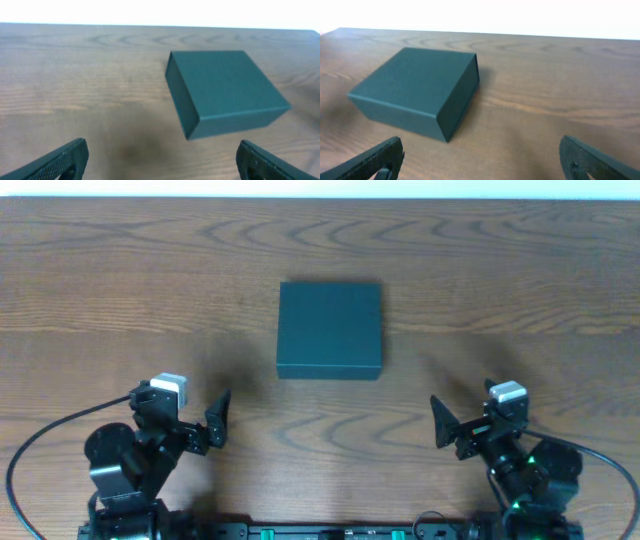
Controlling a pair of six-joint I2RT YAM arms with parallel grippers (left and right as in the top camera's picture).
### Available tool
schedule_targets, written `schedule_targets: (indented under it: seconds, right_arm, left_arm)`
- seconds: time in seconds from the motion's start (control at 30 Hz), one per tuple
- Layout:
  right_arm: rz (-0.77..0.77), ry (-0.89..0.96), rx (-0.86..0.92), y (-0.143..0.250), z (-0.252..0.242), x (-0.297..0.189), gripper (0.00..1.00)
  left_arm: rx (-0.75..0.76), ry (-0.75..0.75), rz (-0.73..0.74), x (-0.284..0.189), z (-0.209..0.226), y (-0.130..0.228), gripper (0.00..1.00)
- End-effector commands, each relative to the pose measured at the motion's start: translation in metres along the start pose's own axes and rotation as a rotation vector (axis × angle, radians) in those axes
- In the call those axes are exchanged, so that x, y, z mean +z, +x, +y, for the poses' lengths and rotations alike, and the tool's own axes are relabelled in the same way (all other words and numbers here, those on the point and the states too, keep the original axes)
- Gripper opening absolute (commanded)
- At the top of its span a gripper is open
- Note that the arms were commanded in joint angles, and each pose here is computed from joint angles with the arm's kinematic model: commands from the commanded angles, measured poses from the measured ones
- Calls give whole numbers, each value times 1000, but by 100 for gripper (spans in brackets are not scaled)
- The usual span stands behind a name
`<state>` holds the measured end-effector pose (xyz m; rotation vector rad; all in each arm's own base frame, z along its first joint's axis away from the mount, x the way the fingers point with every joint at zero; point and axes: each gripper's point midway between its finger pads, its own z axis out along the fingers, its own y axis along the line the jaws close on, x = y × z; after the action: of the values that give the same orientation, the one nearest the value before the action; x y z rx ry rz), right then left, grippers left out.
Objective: Pack container
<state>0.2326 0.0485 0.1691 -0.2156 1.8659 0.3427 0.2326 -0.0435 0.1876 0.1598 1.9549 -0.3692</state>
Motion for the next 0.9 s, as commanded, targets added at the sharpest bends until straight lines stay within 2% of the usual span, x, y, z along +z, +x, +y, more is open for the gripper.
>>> schedule_targets:
  seconds: [0.0,0.1,0.27,0.4,0.5,0.8,0.87]
  right_arm:
    - [34,-9,27,34,-4,12,99]
    - [19,-32,52,53,-4,21,99]
    - [-49,-27,49,41,-6,23,99]
    - [-29,57,62,47,-21,23,99]
    - [-4,143,74,54,-35,22,99]
    - [-3,143,75,54,-35,22,99]
    - [-3,143,75,54,-35,22,99]
  left_arm:
    - [-107,6,0,12,5,22,95]
    - [-112,-44,-9,21,18,34,95]
    - [-92,-173,-64,25,45,37,96]
    - [-100,-288,-56,25,66,49,95]
    - [-126,-315,20,24,70,71,95]
    - [-226,-327,320,11,62,145,95]
    - [-227,-328,322,11,62,146,95]
